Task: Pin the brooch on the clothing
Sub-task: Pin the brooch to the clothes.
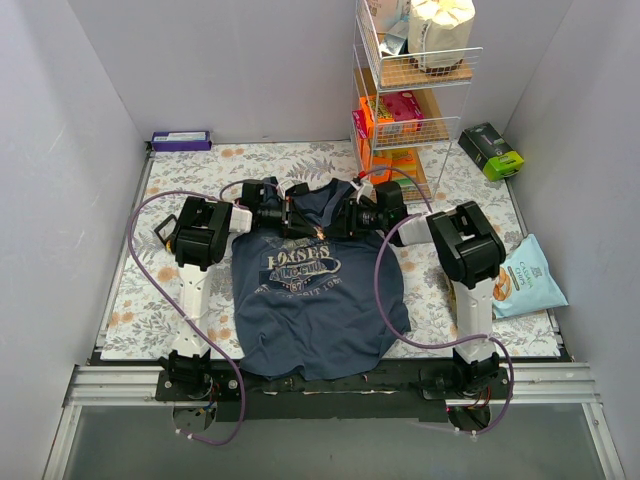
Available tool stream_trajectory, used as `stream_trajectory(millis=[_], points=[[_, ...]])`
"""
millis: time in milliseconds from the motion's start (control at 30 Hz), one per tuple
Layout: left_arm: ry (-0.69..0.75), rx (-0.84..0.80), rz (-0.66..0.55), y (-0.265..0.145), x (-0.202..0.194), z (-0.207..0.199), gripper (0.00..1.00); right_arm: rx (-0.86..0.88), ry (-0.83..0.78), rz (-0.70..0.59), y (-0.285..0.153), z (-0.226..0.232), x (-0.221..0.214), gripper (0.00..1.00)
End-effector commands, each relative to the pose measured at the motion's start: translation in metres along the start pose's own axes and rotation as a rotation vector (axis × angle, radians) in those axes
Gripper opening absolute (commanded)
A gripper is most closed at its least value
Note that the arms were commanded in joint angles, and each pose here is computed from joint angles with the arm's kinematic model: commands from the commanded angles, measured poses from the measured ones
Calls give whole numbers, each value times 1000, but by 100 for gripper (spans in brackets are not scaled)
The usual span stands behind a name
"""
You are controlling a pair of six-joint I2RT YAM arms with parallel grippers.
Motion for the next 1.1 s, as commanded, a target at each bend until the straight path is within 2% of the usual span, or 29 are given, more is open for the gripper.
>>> stream_trajectory(millis=[0, 167, 267, 467, 667, 1067], points=[[-119, 114, 26, -1, -14, 35, 0, -166, -122, -2, -19, -2, 10, 57], [-88, 111, 40, -4, -10, 32, 0, -239, -328, -2, -27, 7, 34, 59], [-94, 111, 49, -4, -10, 32, 0, -257, -443, 25, -23, 11, 39, 55], [-103, 113, 56, -4, -11, 33, 0, -208, -600, 25, -6, 28, 44, 53], [-111, 114, 57, -4, -11, 35, 0, -134, -608, 40, 4, 37, 40, 51], [-99, 114, 52, -5, -8, 29, 0, -150, -621, 72, 15, 31, 28, 45]])
Point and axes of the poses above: each gripper's point midway between its finger pads, its own y axis out along the fingers, its own z axis along the line the jaws close on, x = y × z, the point moved 7 cm from there along -y, back along the fingers, and after that the axes turned 2 degrees about y, right-handed, at the moved point
